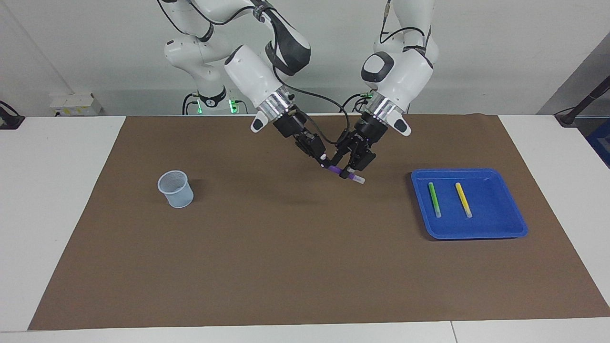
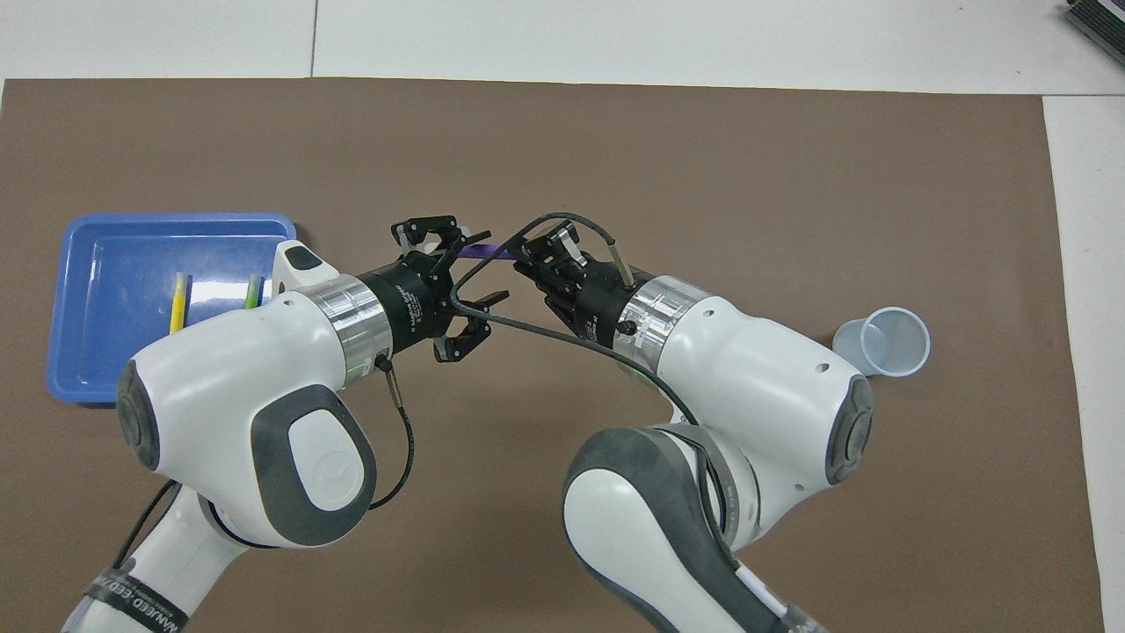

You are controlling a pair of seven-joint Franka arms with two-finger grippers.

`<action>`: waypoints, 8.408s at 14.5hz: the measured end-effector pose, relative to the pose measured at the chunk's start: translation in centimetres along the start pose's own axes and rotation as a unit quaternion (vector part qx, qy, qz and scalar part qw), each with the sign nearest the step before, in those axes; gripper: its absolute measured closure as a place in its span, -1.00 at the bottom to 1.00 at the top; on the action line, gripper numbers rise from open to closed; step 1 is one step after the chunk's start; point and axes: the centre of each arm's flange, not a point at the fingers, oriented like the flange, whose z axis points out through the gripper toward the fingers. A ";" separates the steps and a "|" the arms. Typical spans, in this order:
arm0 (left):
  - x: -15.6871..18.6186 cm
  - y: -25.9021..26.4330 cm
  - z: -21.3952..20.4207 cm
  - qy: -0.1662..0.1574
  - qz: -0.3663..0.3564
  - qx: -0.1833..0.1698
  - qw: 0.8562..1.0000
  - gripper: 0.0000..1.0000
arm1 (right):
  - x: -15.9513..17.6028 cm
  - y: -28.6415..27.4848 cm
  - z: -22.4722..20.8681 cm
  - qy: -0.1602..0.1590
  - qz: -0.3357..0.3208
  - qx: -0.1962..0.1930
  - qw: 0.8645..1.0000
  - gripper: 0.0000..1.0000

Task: Right arm passes pens to left for tray arrangement
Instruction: 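Close the left gripper on the purple pen held by the right gripper, then open the right gripper and withdraw while the left gripper carries the pen, then lower the purple pen into the blue tray with the left gripper, then open the left gripper and lift it away while the right gripper withdraws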

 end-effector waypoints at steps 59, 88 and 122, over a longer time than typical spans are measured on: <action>30.0 9.3 -17.9 -0.004 0.659 0.406 0.633 0.64 | 9.7 1.2 -22.2 -0.163 -0.447 -0.419 0.774 -1.00; 45.2 9.7 -11.9 0.066 0.680 0.396 0.613 0.62 | 18.3 -3.3 -23.0 -0.129 -0.443 -0.463 0.757 -1.00; 24.7 21.3 -14.4 0.095 0.646 0.359 0.667 -1.00 | 26.1 -2.2 -27.7 -0.026 -0.361 -0.443 0.820 -1.00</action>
